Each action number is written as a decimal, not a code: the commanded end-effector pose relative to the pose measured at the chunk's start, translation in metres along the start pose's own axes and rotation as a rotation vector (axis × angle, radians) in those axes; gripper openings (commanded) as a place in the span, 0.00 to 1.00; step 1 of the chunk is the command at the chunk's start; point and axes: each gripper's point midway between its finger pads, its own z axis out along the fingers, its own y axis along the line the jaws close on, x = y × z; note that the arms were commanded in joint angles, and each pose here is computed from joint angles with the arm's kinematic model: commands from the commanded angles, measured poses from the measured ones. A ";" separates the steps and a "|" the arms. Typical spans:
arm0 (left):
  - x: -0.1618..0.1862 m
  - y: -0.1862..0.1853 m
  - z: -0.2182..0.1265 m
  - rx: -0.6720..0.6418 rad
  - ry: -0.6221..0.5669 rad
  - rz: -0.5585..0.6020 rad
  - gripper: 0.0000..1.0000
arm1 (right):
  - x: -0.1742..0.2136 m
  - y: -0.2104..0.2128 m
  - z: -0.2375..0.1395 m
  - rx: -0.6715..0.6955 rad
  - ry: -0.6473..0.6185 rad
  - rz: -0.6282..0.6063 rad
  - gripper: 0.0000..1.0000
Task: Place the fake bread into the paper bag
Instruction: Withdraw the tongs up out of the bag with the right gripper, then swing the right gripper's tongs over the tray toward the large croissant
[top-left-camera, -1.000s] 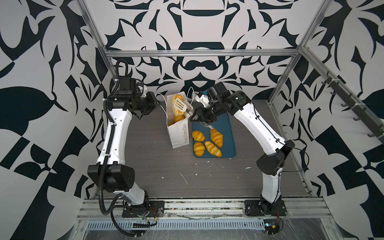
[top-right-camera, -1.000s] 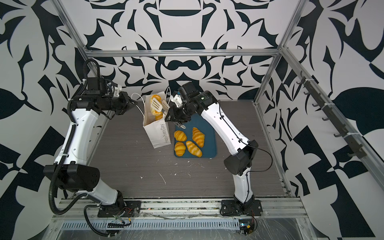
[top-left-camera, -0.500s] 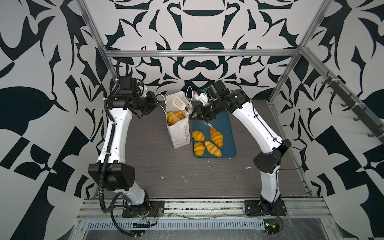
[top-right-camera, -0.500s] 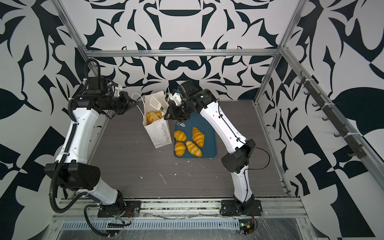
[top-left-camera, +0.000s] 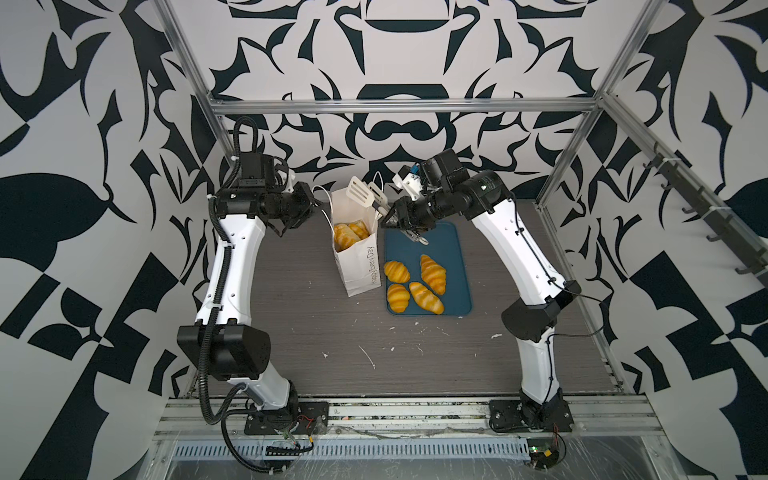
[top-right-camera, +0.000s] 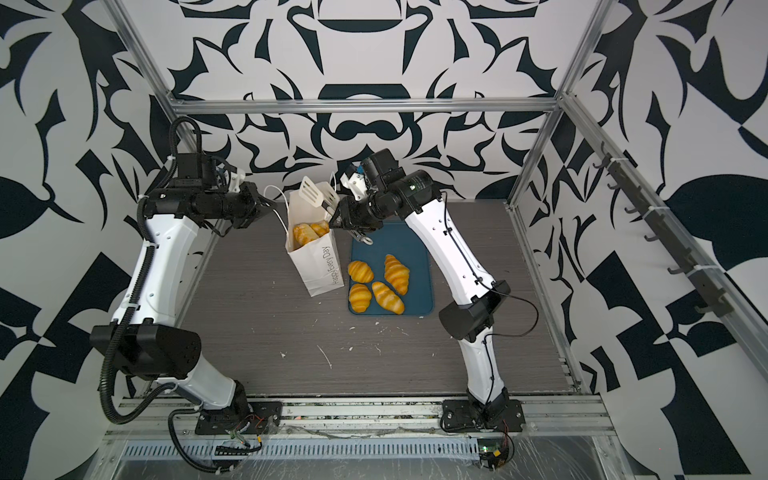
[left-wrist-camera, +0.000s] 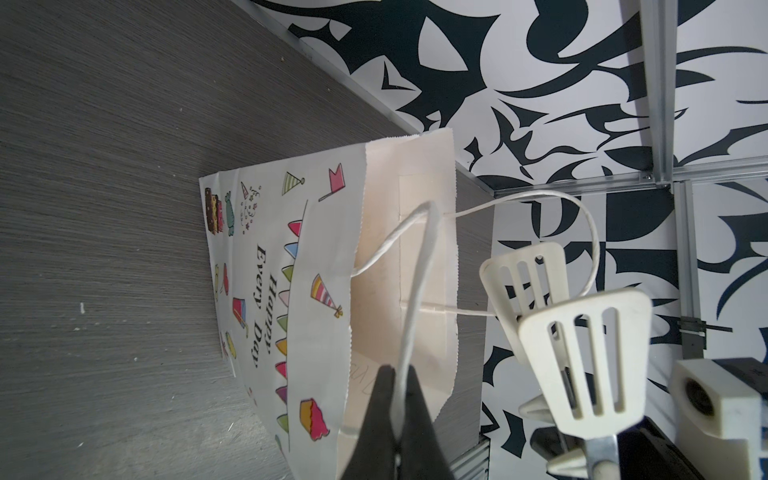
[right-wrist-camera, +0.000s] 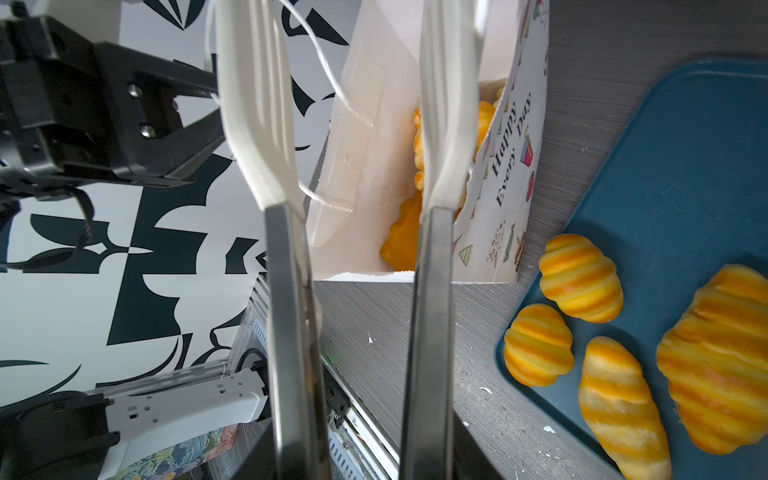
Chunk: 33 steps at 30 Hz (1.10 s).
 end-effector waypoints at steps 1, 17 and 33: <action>0.000 -0.007 -0.004 0.007 0.000 0.010 0.00 | -0.015 0.039 -0.046 -0.097 -0.123 -0.116 0.46; -0.003 -0.009 -0.003 0.005 0.001 0.013 0.00 | -0.036 0.038 -0.105 -0.090 -0.282 -0.155 0.45; -0.002 -0.010 0.004 0.007 0.013 0.017 0.00 | -0.019 -0.058 -0.127 0.115 -0.269 0.017 0.44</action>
